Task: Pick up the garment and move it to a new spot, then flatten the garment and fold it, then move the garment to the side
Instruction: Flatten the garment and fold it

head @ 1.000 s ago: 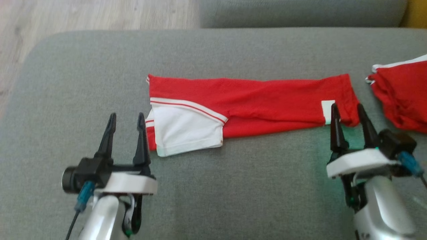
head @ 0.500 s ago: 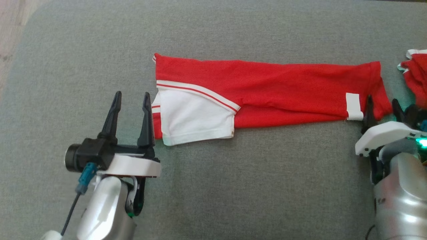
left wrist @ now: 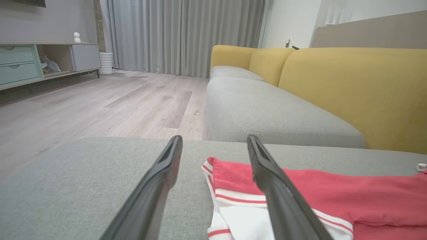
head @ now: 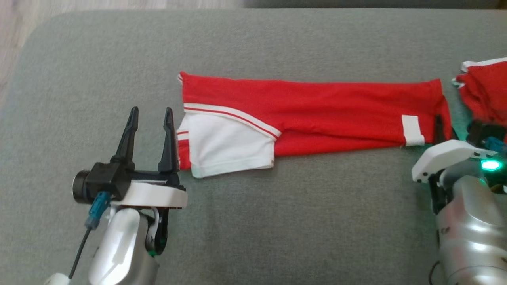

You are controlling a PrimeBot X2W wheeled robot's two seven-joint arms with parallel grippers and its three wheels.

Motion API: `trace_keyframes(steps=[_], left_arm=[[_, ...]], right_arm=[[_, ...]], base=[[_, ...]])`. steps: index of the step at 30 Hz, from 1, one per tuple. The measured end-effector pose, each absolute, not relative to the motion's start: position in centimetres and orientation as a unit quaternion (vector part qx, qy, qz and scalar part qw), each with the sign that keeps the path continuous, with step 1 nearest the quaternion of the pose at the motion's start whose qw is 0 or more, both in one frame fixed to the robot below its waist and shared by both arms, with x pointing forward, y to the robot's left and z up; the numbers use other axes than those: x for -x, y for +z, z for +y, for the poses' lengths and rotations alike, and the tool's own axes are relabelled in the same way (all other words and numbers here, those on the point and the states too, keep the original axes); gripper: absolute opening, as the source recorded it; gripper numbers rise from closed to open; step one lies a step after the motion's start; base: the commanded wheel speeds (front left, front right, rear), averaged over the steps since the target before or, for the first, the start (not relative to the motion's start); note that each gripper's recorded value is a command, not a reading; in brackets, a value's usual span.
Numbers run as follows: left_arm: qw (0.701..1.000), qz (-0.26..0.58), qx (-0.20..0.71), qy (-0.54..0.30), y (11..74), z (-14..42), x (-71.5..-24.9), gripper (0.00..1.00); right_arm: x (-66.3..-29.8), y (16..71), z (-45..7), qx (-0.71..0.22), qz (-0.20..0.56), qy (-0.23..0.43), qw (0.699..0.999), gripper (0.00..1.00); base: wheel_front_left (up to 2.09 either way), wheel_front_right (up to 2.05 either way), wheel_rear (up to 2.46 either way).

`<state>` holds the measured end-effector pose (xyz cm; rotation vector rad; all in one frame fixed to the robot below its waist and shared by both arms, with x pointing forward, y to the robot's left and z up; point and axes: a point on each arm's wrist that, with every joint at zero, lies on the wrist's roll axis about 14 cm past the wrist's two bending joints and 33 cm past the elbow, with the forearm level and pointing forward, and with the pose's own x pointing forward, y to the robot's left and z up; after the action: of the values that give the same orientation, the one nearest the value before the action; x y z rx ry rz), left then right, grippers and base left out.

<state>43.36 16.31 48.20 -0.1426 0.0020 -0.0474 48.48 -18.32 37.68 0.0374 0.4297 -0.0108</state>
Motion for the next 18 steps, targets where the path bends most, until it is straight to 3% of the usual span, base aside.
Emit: trace_keyframes(steps=[9,18], left_arm=[[0.996,-0.015,0.075,-0.046,49.5,14.7,-43.2,1.00],[0.996,-0.019,0.078,-0.049,50.0,14.4,-42.4,1.00]], right_arm=[[-48.9,43.3,-26.0,0.011,0.138,-0.080,0.987,0.00],[-49.8,46.6,-24.0,-0.008,0.101,-0.060,0.993,0.00]], base=[[0.00,0.00,0.00],[0.00,0.00,0.00]])
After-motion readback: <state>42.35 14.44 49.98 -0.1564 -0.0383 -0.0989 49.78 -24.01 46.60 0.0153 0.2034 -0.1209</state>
